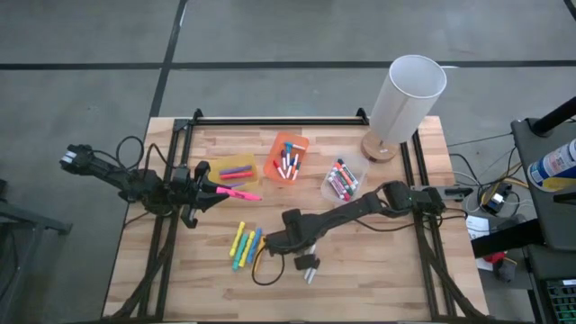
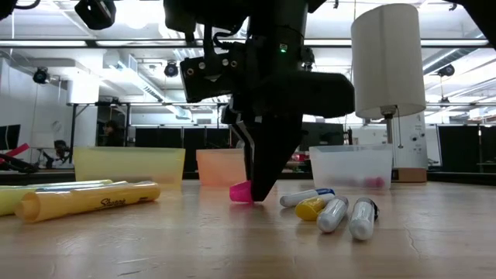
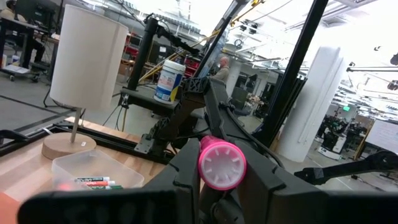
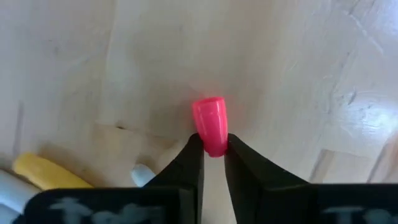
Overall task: Pick & Place Markers
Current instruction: Put the pink highlighter pen into the yellow bin
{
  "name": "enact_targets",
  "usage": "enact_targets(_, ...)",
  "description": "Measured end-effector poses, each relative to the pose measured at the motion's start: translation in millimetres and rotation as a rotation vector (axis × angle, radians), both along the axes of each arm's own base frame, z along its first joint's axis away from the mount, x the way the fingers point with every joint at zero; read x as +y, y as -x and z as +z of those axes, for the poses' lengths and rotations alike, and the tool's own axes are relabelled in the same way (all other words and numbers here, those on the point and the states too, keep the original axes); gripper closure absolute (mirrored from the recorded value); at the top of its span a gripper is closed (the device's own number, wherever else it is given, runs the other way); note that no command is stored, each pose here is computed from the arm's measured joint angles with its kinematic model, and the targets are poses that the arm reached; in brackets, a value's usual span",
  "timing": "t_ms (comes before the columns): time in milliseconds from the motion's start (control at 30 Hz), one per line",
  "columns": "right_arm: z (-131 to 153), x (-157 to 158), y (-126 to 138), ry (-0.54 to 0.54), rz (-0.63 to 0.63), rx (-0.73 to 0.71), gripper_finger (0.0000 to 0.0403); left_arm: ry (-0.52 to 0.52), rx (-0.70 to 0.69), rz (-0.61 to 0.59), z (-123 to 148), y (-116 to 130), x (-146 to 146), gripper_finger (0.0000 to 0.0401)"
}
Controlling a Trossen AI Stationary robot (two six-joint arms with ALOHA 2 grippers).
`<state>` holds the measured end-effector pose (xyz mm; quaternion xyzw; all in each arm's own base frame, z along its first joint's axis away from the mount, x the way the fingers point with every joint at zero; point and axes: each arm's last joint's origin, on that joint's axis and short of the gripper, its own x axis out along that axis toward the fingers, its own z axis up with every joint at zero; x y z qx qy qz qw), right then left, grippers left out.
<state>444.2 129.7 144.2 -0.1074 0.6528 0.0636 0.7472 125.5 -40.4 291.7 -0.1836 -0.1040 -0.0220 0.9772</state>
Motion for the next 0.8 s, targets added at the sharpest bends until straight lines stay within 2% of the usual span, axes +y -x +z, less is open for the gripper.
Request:
enact_targets(333, 13, 0, -1, -0.02, -0.063, -0.005, 0.0365, -0.001, 0.0, 0.001, 0, 0, 0, 0.0332)
enact_targets(533, 53, -6, 2, 0.002, -0.156, -0.12, 0.0369, -0.004, 0.006, 0.001, -1, 0, 0, 0.0332)
enact_targets(667, 85, -11, 11, 0.043, -0.214, -0.198, 0.0389, -0.009, 0.022, 0.0, -2, -1, 0, 0.0332)
enact_targets(800, 111, -18, 19, 0.031, -0.27, -0.253, 0.0395, 0.013, 0.029, -0.005, -3, 0, 0, 0.0332)
